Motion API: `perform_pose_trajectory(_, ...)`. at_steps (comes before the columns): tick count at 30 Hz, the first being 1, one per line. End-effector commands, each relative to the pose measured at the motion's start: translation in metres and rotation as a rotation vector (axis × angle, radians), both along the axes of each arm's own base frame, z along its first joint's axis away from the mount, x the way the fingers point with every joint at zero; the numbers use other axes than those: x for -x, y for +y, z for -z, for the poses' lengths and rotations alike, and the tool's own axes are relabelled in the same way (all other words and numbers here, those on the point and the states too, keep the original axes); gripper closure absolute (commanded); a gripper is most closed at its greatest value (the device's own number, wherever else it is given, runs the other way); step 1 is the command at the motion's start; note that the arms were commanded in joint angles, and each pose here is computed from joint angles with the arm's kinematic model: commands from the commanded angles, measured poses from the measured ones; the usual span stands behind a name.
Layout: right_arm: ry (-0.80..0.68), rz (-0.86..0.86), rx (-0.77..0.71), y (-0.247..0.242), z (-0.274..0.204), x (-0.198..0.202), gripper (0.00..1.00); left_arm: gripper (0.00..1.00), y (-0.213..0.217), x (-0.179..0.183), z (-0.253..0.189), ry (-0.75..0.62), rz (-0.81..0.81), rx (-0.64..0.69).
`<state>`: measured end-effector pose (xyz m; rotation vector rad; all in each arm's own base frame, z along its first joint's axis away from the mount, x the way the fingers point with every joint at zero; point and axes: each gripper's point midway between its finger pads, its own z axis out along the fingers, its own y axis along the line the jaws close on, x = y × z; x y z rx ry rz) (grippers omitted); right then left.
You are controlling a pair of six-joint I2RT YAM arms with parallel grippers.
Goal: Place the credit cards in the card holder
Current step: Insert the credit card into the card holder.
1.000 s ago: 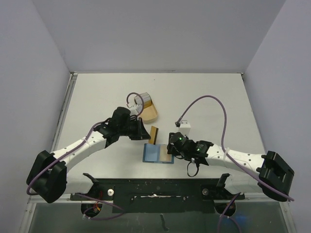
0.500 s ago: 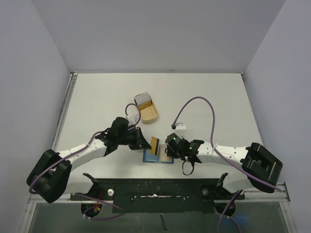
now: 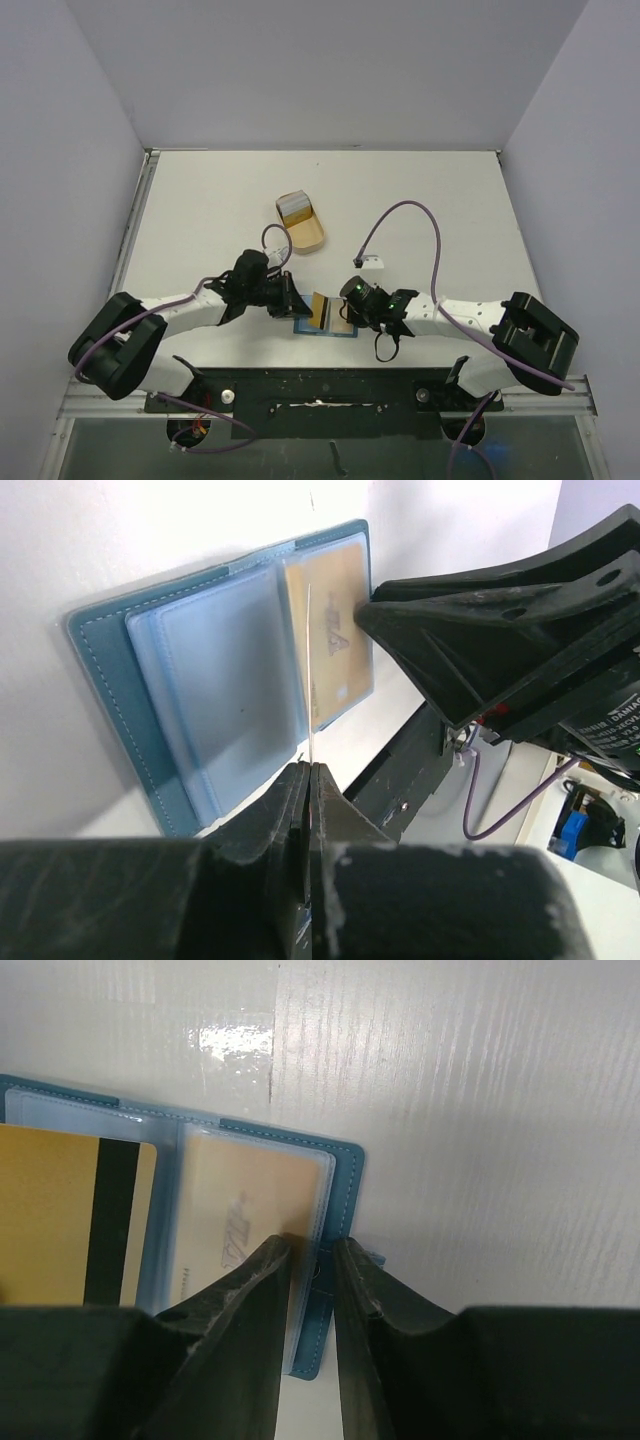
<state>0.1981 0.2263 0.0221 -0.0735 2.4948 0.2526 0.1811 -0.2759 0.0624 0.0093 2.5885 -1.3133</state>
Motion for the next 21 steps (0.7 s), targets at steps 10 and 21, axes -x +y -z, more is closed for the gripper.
perform_pose_trajectory(10, -0.004, 0.03, 0.0, -0.009, 0.006, 0.002, 0.76, 1.0, -0.015, 0.007, 0.02, 0.019, 0.034, 0.009)
perform_pose_trajectory(21, -0.001, 0.035, -0.016, -0.007, 0.006, 0.006, 0.76, 1.0, -0.008, 0.0, 0.032, 0.018, -0.046, -0.08)
